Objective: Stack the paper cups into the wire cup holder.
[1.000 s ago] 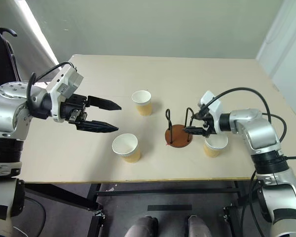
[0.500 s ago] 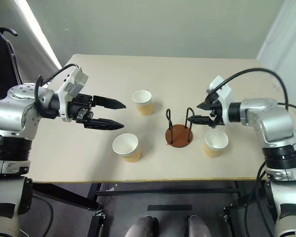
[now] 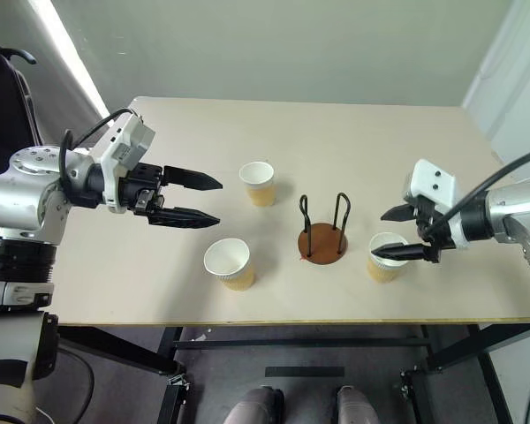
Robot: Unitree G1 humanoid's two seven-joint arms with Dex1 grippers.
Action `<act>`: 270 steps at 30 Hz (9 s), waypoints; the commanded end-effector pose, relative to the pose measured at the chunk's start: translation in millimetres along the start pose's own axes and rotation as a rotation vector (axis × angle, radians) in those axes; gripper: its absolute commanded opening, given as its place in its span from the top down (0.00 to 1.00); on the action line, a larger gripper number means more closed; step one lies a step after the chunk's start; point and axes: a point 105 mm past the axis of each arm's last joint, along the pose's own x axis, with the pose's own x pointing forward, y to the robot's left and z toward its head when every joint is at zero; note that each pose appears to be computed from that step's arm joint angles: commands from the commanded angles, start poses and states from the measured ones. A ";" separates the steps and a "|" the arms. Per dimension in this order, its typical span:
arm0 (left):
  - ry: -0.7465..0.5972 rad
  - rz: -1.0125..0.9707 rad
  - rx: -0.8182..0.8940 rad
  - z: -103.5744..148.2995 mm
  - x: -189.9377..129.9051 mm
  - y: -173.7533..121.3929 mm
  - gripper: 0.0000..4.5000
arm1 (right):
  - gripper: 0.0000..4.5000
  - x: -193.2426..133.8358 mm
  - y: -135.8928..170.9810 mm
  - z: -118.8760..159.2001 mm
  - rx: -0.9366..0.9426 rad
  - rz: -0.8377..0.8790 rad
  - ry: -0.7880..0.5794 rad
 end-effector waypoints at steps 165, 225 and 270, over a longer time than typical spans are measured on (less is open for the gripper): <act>0.617 0.390 0.877 -22.9 75.0 106.2 0.00 | 0.23 -27.1 1.6 132.8 -0.281 -0.074 -0.551; 0.158 -0.228 0.549 107.1 57.1 2.6 0.99 | 0.23 -26.7 -15.8 72.0 -0.225 -0.047 -0.275; 0.162 -0.356 0.616 65.9 142.4 4.9 0.99 | 0.23 -25.3 -12.8 52.0 -0.187 -0.194 -0.243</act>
